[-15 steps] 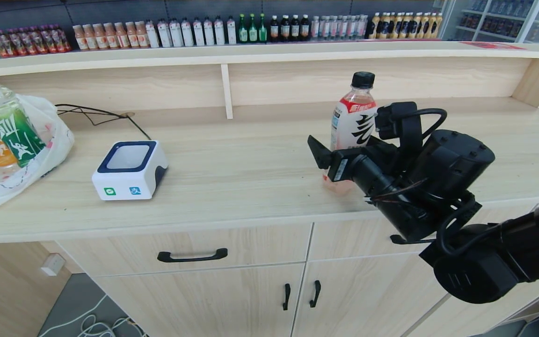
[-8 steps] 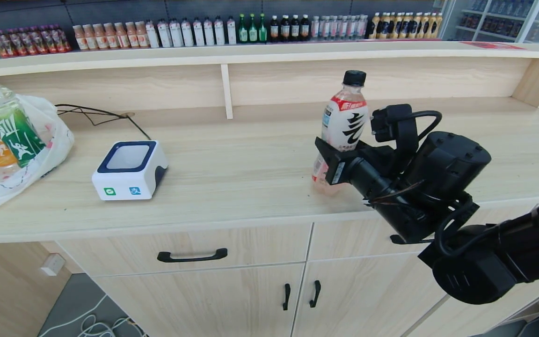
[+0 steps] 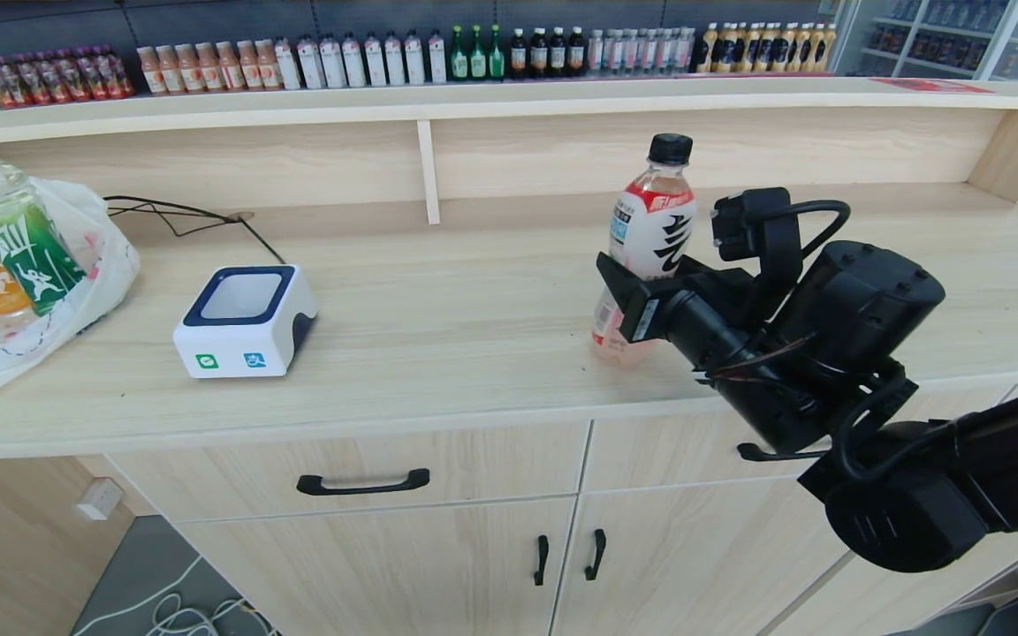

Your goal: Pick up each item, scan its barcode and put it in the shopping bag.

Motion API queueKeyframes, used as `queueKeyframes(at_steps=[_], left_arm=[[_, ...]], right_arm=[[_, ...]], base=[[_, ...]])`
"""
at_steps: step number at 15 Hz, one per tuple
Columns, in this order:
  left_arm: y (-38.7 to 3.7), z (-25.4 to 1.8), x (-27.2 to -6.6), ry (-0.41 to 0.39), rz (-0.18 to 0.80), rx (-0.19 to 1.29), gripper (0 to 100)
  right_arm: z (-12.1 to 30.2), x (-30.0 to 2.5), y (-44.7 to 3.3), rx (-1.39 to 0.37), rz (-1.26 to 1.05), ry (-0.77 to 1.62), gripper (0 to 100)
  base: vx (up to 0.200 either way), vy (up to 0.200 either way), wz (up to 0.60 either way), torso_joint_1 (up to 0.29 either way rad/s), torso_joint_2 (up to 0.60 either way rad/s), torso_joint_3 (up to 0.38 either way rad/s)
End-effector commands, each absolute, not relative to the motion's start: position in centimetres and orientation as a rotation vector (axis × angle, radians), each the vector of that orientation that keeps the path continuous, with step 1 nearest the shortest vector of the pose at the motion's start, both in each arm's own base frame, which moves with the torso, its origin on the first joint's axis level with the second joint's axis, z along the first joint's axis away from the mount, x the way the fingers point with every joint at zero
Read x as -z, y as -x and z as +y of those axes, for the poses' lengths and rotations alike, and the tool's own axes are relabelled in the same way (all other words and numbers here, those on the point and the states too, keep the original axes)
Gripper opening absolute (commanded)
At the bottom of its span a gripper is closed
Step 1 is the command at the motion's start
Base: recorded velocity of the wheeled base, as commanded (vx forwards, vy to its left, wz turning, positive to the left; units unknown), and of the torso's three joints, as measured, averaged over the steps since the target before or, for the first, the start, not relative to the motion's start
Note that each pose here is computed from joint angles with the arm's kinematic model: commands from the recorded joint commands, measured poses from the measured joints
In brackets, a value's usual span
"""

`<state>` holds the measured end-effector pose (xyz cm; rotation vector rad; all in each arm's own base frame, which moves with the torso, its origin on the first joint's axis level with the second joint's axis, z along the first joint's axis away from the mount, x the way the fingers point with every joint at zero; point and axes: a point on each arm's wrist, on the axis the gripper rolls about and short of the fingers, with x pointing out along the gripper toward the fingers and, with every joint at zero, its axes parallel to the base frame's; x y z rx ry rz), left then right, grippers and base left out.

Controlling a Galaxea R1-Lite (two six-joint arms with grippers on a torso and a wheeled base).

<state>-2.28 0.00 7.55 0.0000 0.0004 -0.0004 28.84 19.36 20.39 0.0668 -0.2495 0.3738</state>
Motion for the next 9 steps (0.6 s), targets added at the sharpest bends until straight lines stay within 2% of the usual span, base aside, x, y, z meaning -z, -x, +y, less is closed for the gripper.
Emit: queueKeyframes(at_steps=[1, 9], left_arm=[[2.3, 0.0, -7.5, 0.000, 0.000, 0.000, 100], [2.3, 0.0, -7.5, 0.000, 0.000, 0.000, 100]], right_arm=[[19.3, -20.8, -28.7, -0.376, -0.263, -0.072, 0], [18.5, -22.6, -27.5, -0.379, -0.306, -0.086, 0]], base=[[0.000, 0.000, 0.00, 0.000, 0.00, 0.000], [0.000, 0.000, 0.00, 0.000, 0.00, 0.000]])
